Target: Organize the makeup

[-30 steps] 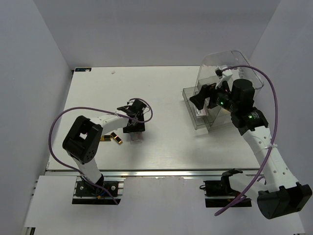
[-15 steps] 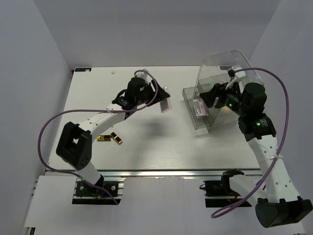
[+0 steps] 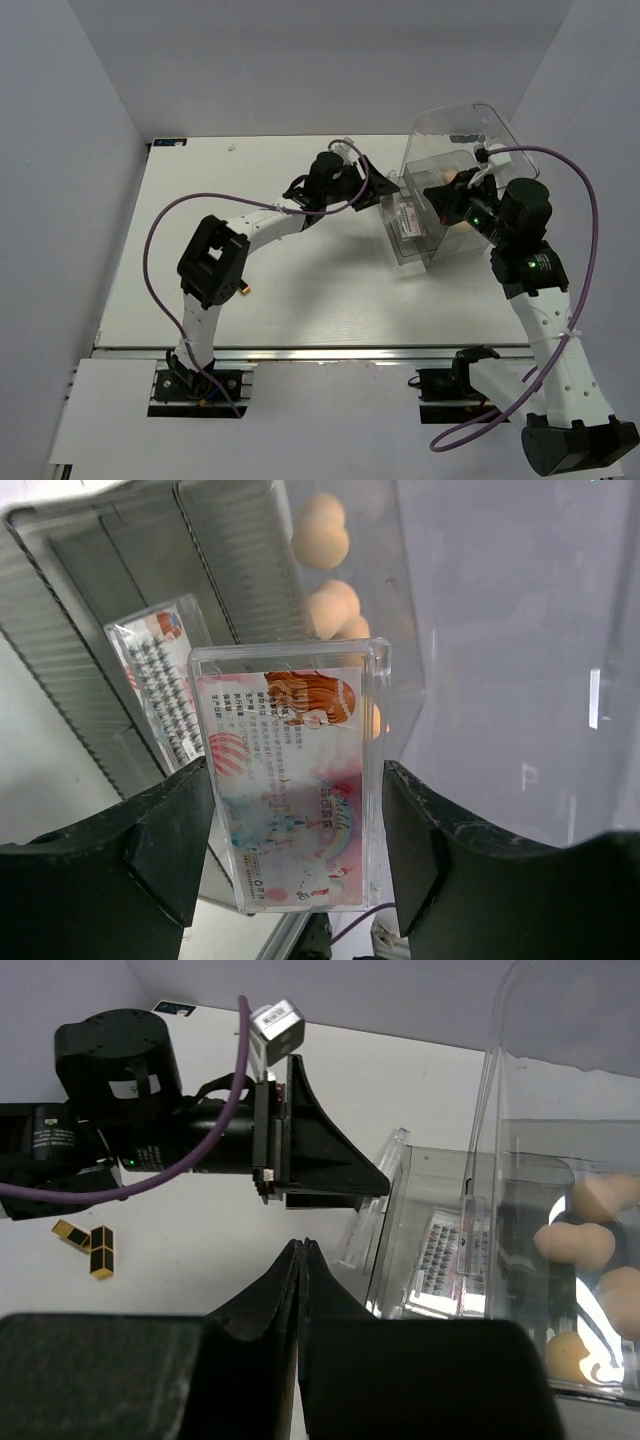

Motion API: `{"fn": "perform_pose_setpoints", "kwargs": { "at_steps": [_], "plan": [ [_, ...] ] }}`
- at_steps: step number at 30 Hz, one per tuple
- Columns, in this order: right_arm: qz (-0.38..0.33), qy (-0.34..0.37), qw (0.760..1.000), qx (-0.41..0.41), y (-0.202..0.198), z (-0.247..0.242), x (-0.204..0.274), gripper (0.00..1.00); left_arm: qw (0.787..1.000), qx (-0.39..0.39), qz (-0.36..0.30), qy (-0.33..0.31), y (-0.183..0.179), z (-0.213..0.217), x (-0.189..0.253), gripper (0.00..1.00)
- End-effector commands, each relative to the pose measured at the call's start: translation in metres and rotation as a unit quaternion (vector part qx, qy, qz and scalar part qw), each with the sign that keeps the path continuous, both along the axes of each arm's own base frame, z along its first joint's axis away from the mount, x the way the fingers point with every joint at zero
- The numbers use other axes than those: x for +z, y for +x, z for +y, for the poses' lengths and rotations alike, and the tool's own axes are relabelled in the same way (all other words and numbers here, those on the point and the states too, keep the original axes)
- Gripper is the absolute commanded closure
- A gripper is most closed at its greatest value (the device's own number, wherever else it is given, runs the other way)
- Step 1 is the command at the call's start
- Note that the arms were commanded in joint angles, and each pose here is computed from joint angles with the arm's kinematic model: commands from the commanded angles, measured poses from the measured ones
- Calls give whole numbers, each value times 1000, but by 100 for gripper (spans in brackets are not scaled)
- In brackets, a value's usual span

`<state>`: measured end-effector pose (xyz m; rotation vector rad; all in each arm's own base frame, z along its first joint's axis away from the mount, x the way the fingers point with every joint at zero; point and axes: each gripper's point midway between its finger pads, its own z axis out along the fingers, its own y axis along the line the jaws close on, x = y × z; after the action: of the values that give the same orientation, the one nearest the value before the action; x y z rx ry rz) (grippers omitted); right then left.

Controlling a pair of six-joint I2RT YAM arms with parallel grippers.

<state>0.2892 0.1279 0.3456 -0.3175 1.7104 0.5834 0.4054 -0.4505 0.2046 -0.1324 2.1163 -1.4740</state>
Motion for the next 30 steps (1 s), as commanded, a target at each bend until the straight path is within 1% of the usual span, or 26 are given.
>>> {"fn": "perform_pose_setpoints", "kwargs": {
  "at_steps": [1,2,5,7,8,10,11,14,17,24,25,28,30],
  "plan": [
    [-13,10,1000,-11,-1,-4,5,100,998,-17,-33,-43,-4,-22,46,58],
    [-13,10,1000,-11,-2,-4,5,100,999,-16,-28,-40,-2,-25,38,58],
    [-8,12,1000,-12,-4,-5,0,100,999,-13,-27,-39,0,-32,36,56],
    [-3,14,1000,-13,-4,-5,-4,100,999,-4,-22,-24,2,-35,25,54],
    [-1,16,1000,-13,-5,-6,-4,100,1000,0,-15,-11,3,-34,20,49],
    [2,17,1000,-14,-5,-6,-7,100,1000,12,-3,16,5,-32,5,45],
    [2,18,1000,-14,-5,-6,-7,100,1000,17,-2,21,6,-32,3,37],
    [4,19,1000,-15,-6,-7,-8,100,999,24,7,35,8,-31,-6,26],
    [3,19,1000,-15,-5,-7,-7,99,999,23,17,41,9,-33,-16,23],
    [6,19,1000,-16,-5,-8,-10,99,999,11,27,28,10,-43,-19,20],
    [8,19,1000,-17,-5,-8,-11,99,999,11,24,27,11,-43,-17,15],
    [8,19,1000,-17,-5,-8,-11,99,999,10,22,24,12,-44,-14,6],
    [9,19,1000,-18,-5,-8,-11,99,1000,7,21,21,11,-45,-12,6]
  ]
}}
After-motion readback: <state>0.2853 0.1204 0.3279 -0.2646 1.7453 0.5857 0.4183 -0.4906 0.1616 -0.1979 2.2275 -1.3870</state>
